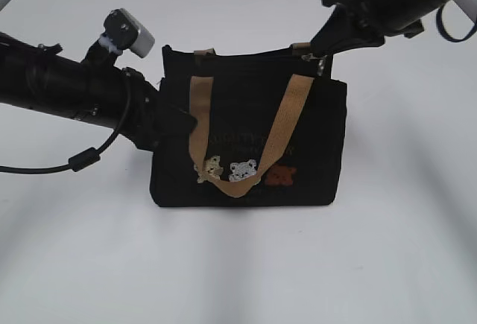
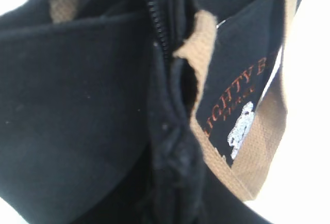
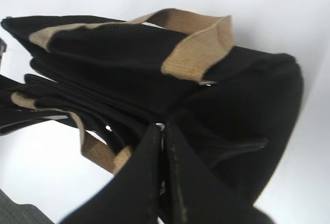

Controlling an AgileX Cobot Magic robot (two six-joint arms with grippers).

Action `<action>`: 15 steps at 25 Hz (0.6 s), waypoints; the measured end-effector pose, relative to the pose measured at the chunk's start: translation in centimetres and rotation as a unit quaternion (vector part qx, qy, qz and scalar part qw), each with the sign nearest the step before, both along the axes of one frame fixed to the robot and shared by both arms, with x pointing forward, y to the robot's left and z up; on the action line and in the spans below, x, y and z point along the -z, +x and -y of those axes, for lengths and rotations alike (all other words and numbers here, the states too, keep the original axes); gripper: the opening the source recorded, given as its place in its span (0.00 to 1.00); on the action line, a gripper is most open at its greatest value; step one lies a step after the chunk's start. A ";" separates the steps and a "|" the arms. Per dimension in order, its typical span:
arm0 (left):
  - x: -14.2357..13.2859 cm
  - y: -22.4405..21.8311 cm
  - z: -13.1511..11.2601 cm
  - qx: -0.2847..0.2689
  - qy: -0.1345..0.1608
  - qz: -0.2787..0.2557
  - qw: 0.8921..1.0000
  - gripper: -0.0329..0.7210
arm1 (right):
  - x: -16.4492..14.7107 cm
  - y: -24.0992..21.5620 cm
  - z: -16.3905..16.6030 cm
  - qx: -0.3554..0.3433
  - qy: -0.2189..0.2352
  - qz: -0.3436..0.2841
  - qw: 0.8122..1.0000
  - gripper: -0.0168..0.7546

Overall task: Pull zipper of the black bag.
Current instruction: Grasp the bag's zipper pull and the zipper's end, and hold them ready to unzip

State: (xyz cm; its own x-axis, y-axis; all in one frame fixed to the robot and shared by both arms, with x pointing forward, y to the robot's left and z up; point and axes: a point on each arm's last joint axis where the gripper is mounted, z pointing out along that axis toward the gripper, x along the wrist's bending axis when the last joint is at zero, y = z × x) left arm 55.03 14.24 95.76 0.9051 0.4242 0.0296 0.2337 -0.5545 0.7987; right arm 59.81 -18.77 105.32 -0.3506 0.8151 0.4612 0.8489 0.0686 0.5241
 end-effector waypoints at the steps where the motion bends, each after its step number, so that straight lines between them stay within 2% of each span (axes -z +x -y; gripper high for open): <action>1: 0.0 0.0 0.0 -0.001 0.001 0.000 1.000 0.13 | -0.2 -0.1 0.6 0.002 -0.005 0.001 1.000 0.02; 5: 0.0 0.1 -0.1 -0.006 0.005 0.003 1.000 0.13 | -0.4 -0.2 0.7 -0.001 -0.011 0.003 1.000 0.04; 6: 0.1 0.1 -0.1 -0.008 0.006 0.003 1.000 0.13 | -0.4 -0.3 0.6 -0.004 -0.011 0.003 1.000 0.08; 8: 0.1 0.2 -0.2 -0.023 0.004 -0.011 1.000 0.19 | -0.7 -0.7 0.5 -0.017 -0.011 -0.002 1.000 0.24; 10: 0.0 0.0 -0.3 -0.060 -0.010 -0.058 0.996 0.37 | -1.1 -1.4 0.4 -0.042 -0.012 -0.009 0.999 0.41; 11: -0.2 -0.2 -0.4 -0.082 -0.015 -0.088 0.993 0.47 | -1.4 -1.9 0.3 -0.056 -0.012 -0.015 0.998 0.47; 12: -0.4 -0.4 -0.6 -0.097 -0.013 -0.110 0.989 0.52 | -1.8 -2.3 0.3 -0.068 -0.012 -0.018 0.997 0.51; 13: -0.6 -0.7 -0.8 -0.121 -0.012 -0.140 0.983 0.54 | -2.3 -2.9 0.4 -0.079 -0.013 -0.021 0.997 0.52; 15: -1.2 -1.5 -1.6 -0.146 0.022 -0.176 0.973 0.48 | -3.4 -4.1 0.6 -0.088 -0.019 -0.029 0.996 0.53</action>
